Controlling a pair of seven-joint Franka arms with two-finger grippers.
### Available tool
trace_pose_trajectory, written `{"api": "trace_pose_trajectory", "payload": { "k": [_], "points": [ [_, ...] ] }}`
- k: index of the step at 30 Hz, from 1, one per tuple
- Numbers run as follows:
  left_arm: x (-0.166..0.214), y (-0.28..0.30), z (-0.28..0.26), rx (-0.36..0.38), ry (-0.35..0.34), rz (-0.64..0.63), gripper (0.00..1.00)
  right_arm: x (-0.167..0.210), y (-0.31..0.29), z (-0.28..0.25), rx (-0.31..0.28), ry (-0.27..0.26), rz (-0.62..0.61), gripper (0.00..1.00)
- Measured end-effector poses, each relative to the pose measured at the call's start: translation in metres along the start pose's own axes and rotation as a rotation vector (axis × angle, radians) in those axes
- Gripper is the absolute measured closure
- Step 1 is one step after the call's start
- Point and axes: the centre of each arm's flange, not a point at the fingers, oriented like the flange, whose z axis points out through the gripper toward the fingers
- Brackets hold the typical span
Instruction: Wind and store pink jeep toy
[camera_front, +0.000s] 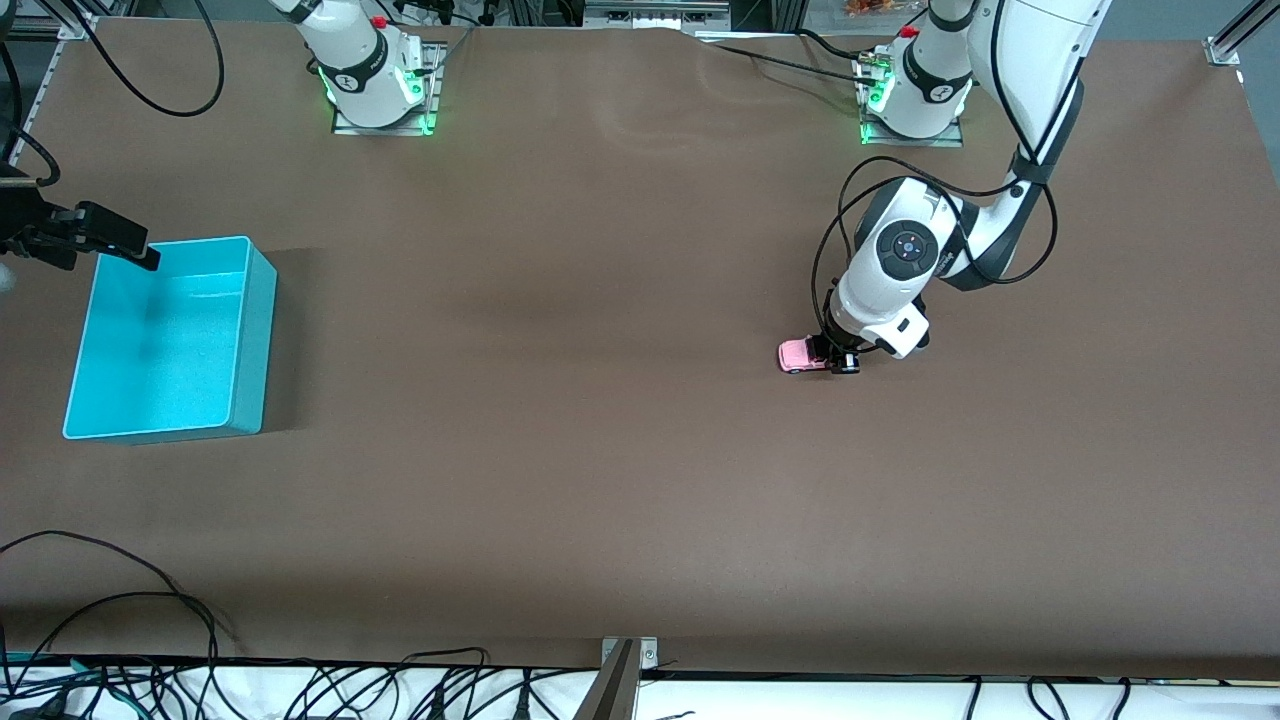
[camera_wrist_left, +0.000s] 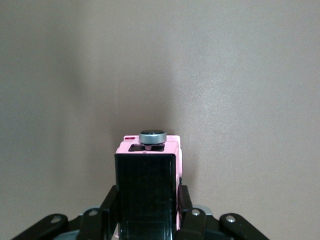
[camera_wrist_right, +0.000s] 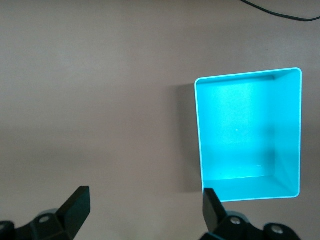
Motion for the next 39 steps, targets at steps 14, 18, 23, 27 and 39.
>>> {"api": "trace_pose_trajectory", "payload": {
  "k": [14, 18, 23, 27, 39],
  "points": [
    [0.019, 0.006, 0.001, 0.008, 0.024, 0.033, 0.50, 0.000, 0.000, 0.000, 0.000, 0.000, 0.000, 0.00],
    [0.037, 0.013, 0.001, 0.015, 0.027, 0.041, 0.50, 0.000, 0.000, 0.000, 0.000, -0.001, 0.000, 0.00],
    [0.065, 0.021, 0.000, 0.023, 0.030, 0.050, 0.50, 0.000, 0.000, 0.000, 0.000, -0.001, 0.000, 0.00],
    [0.087, 0.027, 0.001, 0.029, 0.031, 0.066, 0.50, 0.000, 0.000, 0.000, 0.000, -0.001, 0.000, 0.00],
    [0.155, 0.043, 0.000, 0.039, 0.029, 0.089, 0.50, 0.000, 0.000, 0.000, 0.000, -0.002, 0.000, 0.00]
  ]
}}
